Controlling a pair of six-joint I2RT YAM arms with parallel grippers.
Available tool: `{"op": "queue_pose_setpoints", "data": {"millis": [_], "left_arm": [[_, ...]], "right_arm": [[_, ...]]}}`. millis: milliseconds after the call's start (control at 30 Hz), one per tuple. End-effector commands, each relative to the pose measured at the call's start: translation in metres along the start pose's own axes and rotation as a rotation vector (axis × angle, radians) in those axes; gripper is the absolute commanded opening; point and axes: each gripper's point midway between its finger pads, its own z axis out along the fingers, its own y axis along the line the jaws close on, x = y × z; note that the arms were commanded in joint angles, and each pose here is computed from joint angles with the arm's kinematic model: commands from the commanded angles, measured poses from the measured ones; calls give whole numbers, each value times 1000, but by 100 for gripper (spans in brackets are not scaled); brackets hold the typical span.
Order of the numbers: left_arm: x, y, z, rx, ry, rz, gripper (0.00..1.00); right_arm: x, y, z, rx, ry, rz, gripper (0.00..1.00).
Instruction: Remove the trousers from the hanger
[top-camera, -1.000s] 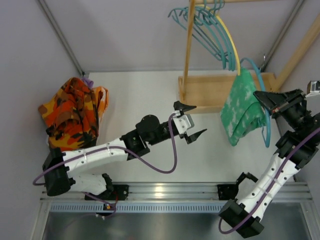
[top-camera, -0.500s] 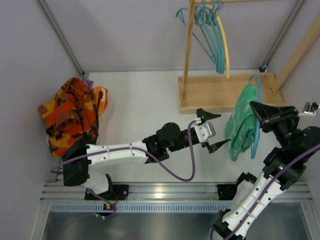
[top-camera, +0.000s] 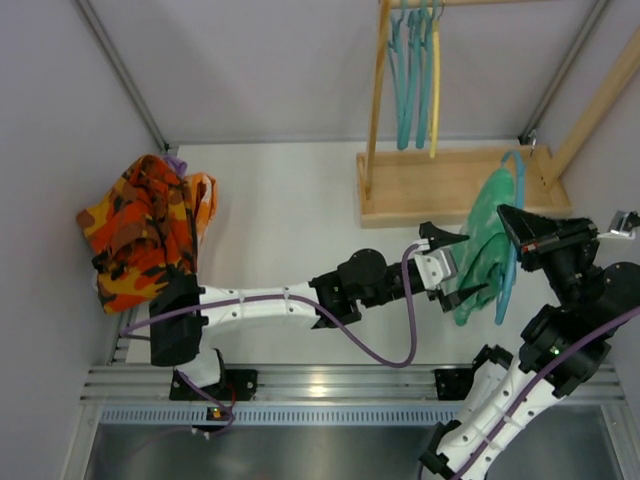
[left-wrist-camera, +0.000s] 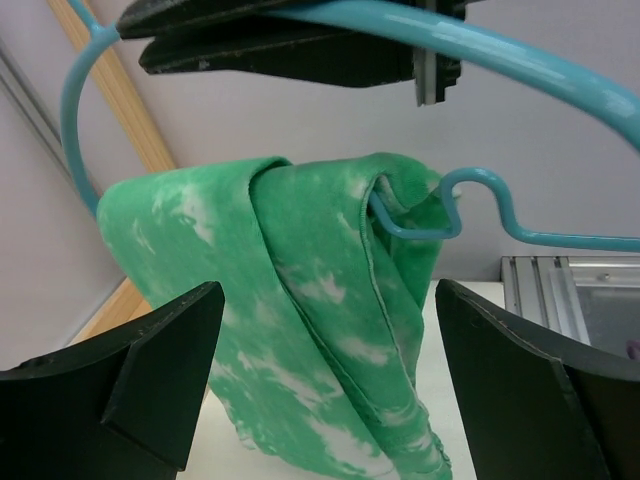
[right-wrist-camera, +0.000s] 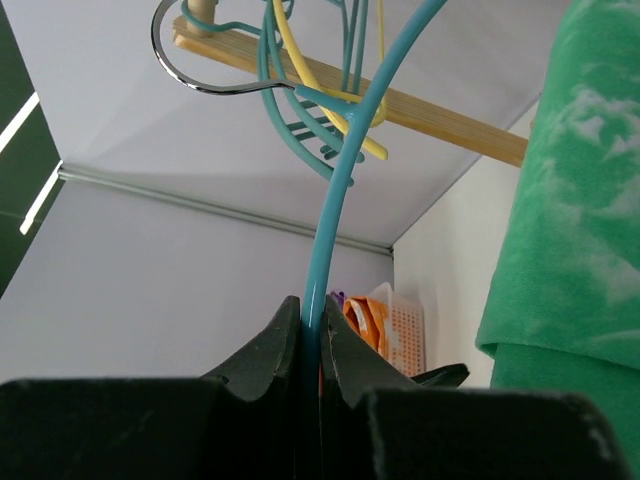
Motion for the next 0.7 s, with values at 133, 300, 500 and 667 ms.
{"op": "queue_pose_setpoints", "data": {"millis": [133, 300, 500, 667], "left_arm": [[-22, 36, 21, -195, -61, 23, 90], [-3, 70, 31, -315, 17, -14, 84], [5, 97, 21, -341, 36, -3, 79], [6, 91, 11, -280, 9, 13, 79]], "right_arm": [[15, 61, -18, -141, 12, -182, 0], [17, 69, -19, -151, 35, -196, 0], [15, 67, -16, -149, 49, -196, 0], [13, 65, -14, -150, 60, -197, 0]]}}
